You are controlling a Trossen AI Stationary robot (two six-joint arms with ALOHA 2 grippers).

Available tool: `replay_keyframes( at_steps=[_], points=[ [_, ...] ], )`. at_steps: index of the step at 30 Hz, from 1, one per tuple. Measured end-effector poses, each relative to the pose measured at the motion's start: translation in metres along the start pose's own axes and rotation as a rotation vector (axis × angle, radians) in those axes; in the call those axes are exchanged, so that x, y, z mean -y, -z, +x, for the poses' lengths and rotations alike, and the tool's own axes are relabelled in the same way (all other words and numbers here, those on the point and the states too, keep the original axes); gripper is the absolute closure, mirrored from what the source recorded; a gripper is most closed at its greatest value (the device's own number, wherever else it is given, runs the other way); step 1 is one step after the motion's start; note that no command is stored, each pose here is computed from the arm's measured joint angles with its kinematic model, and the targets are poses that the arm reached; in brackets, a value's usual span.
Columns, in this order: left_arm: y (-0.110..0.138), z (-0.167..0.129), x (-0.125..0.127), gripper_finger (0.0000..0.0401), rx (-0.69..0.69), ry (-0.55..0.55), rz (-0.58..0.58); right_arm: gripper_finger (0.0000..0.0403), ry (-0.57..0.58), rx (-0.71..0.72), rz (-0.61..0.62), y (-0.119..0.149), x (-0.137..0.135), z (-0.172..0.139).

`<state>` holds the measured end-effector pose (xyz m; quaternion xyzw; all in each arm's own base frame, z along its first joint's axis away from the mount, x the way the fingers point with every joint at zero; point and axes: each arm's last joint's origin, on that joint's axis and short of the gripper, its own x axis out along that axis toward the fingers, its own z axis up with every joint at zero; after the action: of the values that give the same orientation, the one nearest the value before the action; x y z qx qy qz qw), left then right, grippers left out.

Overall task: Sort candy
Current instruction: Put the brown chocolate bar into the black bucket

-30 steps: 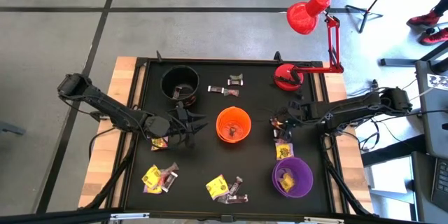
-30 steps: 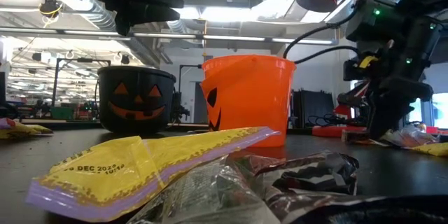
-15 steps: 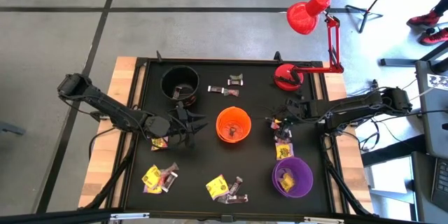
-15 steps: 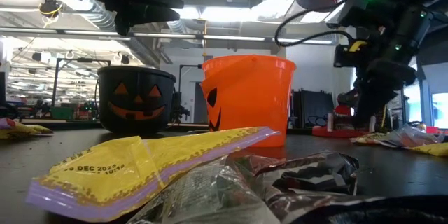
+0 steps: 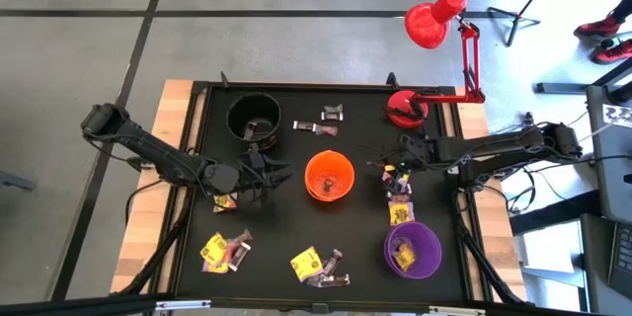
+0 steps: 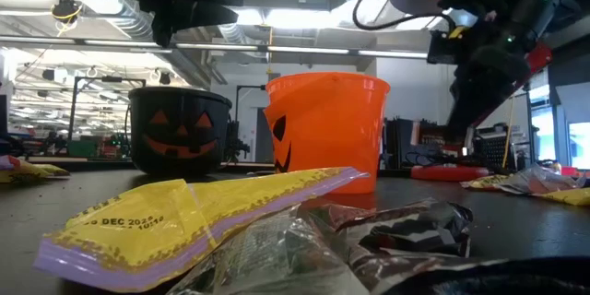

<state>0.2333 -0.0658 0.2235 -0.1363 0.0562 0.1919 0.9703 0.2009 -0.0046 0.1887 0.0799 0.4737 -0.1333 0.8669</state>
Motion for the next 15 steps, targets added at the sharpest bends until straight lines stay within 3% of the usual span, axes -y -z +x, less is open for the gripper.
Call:
replay_keyframes(
  at_steps=[6, 15],
  points=[
    [0.000, 0.001, 0.001, 0.0272, 0.008, 0.003, -0.007, 0.0385, -0.063, 0.050, 0.007, -0.002, 0.000, -0.013],
    [0.003, 0.014, 0.013, 0.0272, 0.110, 0.091, 0.016, 0.0377, -0.320, 0.285, -0.005, -0.017, -0.006, -0.040]
  ],
)
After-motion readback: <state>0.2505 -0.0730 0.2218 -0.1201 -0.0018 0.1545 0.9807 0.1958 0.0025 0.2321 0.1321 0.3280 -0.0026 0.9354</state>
